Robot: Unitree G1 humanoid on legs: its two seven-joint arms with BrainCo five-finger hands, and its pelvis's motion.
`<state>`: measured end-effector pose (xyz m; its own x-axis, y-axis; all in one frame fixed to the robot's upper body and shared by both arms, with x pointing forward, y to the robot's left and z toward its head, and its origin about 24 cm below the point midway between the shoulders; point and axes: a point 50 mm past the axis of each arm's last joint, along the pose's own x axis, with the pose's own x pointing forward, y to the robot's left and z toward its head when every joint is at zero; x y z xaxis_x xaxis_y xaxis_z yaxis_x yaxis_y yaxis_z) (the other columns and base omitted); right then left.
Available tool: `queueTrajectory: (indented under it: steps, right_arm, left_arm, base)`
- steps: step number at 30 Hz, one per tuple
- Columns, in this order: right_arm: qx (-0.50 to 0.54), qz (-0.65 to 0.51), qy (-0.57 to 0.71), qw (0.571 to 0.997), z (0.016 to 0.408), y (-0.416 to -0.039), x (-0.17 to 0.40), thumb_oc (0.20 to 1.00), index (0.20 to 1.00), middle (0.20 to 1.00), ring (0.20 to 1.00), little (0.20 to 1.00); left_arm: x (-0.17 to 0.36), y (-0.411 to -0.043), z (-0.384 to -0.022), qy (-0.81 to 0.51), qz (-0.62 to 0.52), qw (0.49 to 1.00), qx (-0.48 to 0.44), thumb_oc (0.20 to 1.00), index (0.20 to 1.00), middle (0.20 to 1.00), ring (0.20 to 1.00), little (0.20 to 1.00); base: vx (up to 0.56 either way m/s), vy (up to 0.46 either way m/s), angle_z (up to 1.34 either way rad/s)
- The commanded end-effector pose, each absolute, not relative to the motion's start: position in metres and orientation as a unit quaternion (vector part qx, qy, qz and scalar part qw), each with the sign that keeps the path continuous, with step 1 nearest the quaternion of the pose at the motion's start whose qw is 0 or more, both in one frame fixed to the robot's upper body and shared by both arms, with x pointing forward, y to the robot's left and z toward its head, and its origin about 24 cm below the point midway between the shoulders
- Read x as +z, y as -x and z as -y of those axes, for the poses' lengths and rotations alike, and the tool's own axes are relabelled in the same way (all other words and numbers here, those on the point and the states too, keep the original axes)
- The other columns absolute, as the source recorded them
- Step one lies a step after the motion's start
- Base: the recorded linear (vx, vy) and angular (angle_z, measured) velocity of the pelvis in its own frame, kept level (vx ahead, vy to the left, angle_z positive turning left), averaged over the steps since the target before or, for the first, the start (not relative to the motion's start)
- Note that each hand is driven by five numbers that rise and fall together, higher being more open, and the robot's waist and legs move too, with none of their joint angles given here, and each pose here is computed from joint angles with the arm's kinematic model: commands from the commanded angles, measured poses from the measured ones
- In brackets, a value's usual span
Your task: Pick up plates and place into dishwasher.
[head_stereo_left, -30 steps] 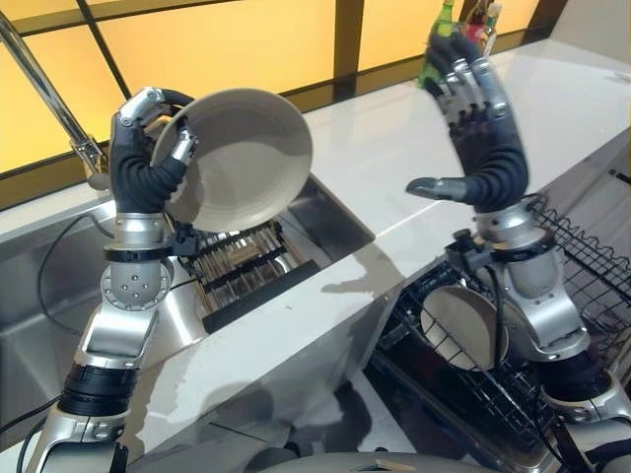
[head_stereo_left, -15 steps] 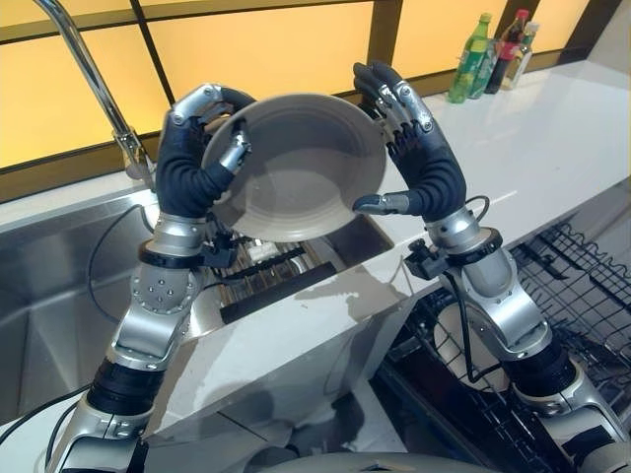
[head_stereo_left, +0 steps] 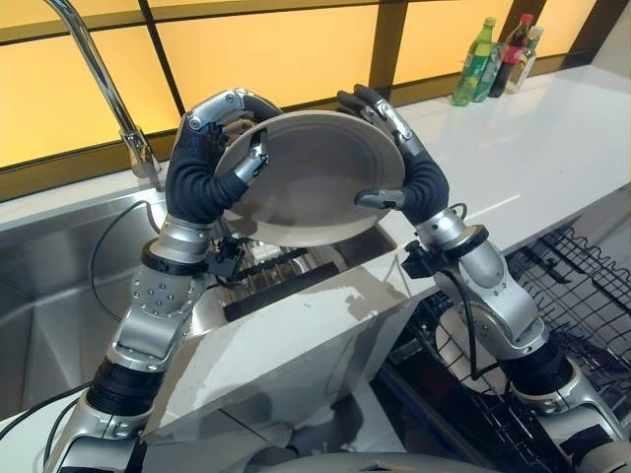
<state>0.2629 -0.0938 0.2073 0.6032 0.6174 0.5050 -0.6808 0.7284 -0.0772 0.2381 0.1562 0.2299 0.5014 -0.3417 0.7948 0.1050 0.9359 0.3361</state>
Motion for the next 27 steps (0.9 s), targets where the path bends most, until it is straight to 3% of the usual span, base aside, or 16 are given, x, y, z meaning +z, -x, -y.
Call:
queueTrajectory:
  steps: [1, 6, 7, 8, 10, 27]
  right_arm:
    - [0.511, 0.246, -0.100, 0.817, 0.054, -0.244, 0.216, 1.000, 1.000, 1.000, 1.000, 1.000]
    - [0.526, 0.258, -0.107, 0.804, 0.046, -0.238, 0.221, 1.000, 1.000, 1.000, 1.000, 1.000]
    - [0.528, 0.257, -0.108, 0.802, 0.044, -0.238, 0.221, 0.853, 0.853, 0.853, 0.853, 0.853]
    - [0.530, 0.257, -0.106, 0.801, 0.043, -0.238, 0.220, 0.558, 0.558, 0.558, 0.558, 0.558]
    - [0.532, 0.256, -0.105, 0.800, 0.041, -0.237, 0.220, 0.200, 0.200, 0.200, 0.200, 0.200]
    - [0.515, 0.239, -0.062, 0.821, 0.043, -0.243, 0.214, 0.200, 0.200, 0.200, 0.200, 0.200]
  left_arm:
    - [0.254, -0.233, -0.135, -0.088, 0.541, 0.817, -0.179, 0.200, 0.200, 0.200, 0.200, 0.200]
    - [0.253, -0.234, -0.133, -0.081, 0.535, 0.821, -0.184, 0.200, 0.200, 0.200, 0.200, 0.200]
    - [0.253, -0.235, -0.133, -0.077, 0.534, 0.822, -0.185, 0.200, 0.200, 0.200, 0.200, 0.200]
    - [0.253, -0.235, -0.133, -0.072, 0.533, 0.823, -0.185, 0.200, 0.200, 0.200, 0.200, 0.200]
    - [0.253, -0.235, -0.133, -0.070, 0.534, 0.822, -0.186, 0.200, 0.200, 0.200, 0.200, 0.200]
    - [0.251, -0.238, -0.136, -0.075, 0.526, 0.832, -0.162, 0.200, 0.200, 0.200, 0.200, 0.200]
  base:
    - [0.00, 0.000, 0.00]
    - [0.00, 0.000, 0.00]
    - [0.00, 0.000, 0.00]
    - [0.00, 0.000, 0.00]
    - [0.00, 0.000, 0.00]
    - [0.00, 0.000, 0.00]
